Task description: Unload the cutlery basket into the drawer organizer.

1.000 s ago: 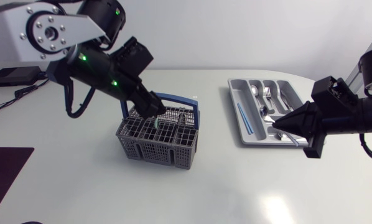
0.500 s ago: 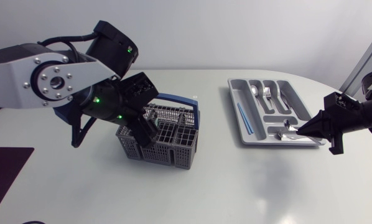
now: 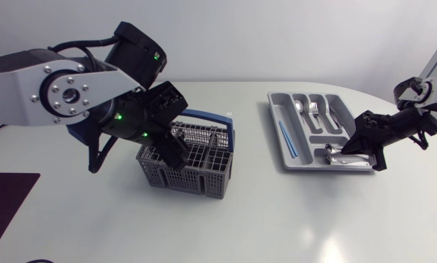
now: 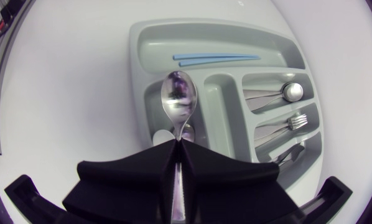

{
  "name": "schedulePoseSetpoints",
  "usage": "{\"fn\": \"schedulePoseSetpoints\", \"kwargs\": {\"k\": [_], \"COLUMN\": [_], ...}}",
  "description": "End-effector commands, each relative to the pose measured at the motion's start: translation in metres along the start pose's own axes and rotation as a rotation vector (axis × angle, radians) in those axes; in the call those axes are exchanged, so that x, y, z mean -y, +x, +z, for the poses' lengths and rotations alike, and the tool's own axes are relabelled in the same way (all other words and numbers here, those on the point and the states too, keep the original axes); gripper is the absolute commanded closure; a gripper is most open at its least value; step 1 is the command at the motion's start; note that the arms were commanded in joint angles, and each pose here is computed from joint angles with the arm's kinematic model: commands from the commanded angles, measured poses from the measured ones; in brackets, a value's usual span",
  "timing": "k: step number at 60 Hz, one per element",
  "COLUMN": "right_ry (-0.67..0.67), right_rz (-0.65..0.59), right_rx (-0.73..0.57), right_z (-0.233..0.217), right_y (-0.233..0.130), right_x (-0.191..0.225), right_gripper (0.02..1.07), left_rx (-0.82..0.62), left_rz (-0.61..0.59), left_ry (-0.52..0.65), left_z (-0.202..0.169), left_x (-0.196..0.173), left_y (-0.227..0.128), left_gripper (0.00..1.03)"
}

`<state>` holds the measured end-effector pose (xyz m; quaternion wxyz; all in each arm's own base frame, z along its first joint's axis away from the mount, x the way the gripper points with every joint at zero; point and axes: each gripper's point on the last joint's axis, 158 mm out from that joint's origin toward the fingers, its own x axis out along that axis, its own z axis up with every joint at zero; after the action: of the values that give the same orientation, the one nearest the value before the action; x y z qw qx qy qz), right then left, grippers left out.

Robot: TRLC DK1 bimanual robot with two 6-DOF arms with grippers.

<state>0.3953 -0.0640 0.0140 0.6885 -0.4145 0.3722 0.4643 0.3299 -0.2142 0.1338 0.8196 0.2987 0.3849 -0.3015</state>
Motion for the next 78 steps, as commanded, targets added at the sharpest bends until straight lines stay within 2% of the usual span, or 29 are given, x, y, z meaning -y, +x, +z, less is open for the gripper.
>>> {"fn": "schedulePoseSetpoints", "kwargs": {"k": [1,13,23,29,38,52,59,70,78], "right_ry": [-0.065,-0.112,-0.102,-0.097,-0.081,-0.047,-0.044,-0.043,-0.043], "right_rz": [0.013,-0.009,-0.026,-0.054,-0.122,-0.201,-0.212,-0.22,-0.222], "right_rx": [-0.035,-0.124,-0.133,-0.143,-0.132,-0.039,0.005,0.042,0.061], "right_z": [-0.006,-0.025,-0.027,-0.033,-0.031,-0.005,0.009,0.022,0.029], "right_y": [0.02,0.04,0.037,0.025,-0.005,-0.047,-0.058,-0.063,-0.065], "right_x": [0.004,0.01,0.01,0.012,0.015,-0.005,-0.025,-0.049,-0.057], "right_gripper": [0.99,0.97,0.6,0.49,0.38,0.3,0.3,0.3,0.3], "left_rx": [0.002,-0.002,-0.003,0.001,0.006,-0.025,-0.045,-0.075,-0.101], "left_rz": [0.011,0.014,0.011,0.011,0.02,0.074,0.114,0.157,0.178], "left_ry": [-0.032,-0.058,-0.065,-0.07,-0.071,-0.091,-0.102,-0.118,-0.127], "left_z": [0.007,0.008,0.011,0.015,0.019,0.019,0.017,0.012,0.009], "left_x": [-0.003,-0.004,-0.002,-0.002,-0.002,-0.004,-0.007,-0.006,-0.008], "left_y": [0.003,0.005,0.008,0.008,0.007,0.015,0.019,0.026,0.036], "left_gripper": [0.23,0.23,0.22,0.22,0.22,0.23,0.25,0.25,0.3]}}
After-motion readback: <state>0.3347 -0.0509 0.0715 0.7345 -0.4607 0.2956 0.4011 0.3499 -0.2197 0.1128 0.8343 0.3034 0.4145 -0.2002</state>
